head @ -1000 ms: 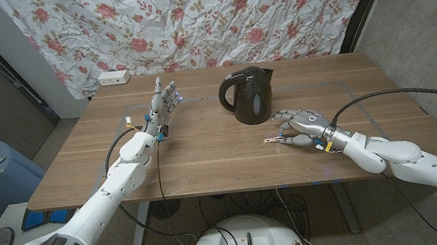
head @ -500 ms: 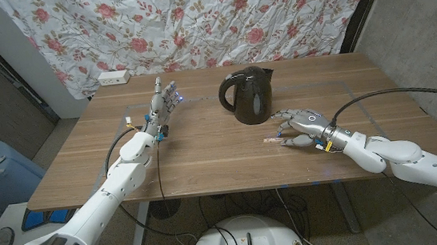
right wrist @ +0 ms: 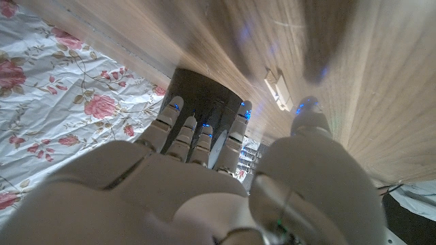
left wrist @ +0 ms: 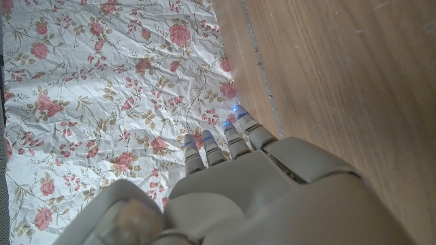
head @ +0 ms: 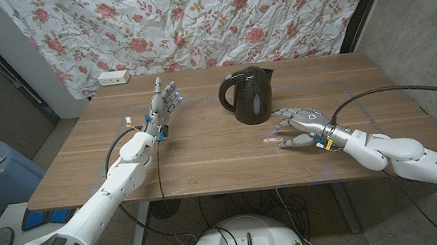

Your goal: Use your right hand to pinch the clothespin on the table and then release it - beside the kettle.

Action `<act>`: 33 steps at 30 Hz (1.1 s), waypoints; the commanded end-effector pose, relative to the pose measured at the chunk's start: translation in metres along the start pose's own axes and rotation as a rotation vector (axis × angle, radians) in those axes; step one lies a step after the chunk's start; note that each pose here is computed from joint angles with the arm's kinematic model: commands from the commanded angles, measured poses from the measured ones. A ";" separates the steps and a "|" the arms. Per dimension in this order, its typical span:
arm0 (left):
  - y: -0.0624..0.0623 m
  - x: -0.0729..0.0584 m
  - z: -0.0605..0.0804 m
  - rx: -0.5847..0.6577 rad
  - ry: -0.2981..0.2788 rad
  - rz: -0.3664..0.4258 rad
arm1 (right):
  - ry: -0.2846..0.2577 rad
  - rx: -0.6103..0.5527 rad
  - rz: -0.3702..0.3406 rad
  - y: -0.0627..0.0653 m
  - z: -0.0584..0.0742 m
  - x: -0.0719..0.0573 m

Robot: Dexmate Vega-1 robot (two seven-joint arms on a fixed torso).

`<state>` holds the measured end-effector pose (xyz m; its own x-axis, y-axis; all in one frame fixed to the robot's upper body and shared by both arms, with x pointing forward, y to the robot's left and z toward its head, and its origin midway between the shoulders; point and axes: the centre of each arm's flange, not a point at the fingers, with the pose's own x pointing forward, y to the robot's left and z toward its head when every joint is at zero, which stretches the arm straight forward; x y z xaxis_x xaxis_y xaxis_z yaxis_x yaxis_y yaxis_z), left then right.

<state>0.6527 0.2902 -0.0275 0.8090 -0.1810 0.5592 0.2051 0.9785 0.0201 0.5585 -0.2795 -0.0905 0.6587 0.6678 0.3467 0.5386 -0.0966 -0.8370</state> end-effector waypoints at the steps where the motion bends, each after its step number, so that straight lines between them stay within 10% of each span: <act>1: 0.000 0.000 0.000 0.000 0.000 0.000 | 0.032 0.055 0.012 -0.003 -0.001 -0.001; 33: 0.000 0.000 0.000 0.000 0.000 0.000 | 0.237 0.556 -0.162 -0.008 -0.015 -0.014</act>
<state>0.6527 0.2902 -0.0274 0.8089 -0.1809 0.5594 0.2049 0.9786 0.0201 0.5511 -0.2965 -0.0843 0.7072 0.5278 0.4704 0.3929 0.2597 -0.8822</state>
